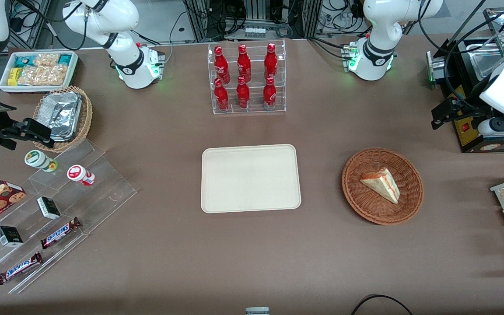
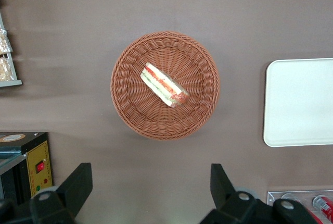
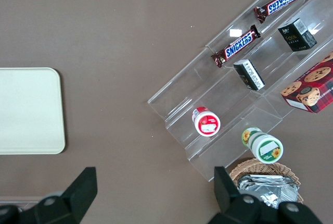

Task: Place sandwich from basket to tray
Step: 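Move the left gripper from rest toward the sandwich in the wicker basket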

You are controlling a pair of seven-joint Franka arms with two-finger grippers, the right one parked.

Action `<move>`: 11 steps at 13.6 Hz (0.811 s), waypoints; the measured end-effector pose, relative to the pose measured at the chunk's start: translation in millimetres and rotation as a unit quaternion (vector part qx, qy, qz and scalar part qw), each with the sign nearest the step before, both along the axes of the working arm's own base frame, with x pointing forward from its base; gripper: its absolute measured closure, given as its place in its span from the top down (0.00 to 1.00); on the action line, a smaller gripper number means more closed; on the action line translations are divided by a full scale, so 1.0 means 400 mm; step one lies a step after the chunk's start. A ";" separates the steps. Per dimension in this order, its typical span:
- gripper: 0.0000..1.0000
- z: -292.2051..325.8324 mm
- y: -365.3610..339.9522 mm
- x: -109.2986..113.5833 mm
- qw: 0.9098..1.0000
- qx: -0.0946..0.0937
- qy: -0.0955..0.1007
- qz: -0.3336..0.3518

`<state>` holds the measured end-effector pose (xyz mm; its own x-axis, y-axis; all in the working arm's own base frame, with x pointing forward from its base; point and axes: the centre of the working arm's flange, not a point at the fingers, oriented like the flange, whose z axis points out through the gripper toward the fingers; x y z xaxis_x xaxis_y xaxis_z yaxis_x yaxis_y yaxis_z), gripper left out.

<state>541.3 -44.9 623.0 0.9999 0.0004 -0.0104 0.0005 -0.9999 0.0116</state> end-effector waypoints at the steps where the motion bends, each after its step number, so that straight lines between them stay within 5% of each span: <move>1: 1.00 -0.001 0.001 0.001 1.000 0.002 0.000 0.000; 11: 1.00 -0.199 -0.007 0.083 1.000 0.022 0.010 -0.007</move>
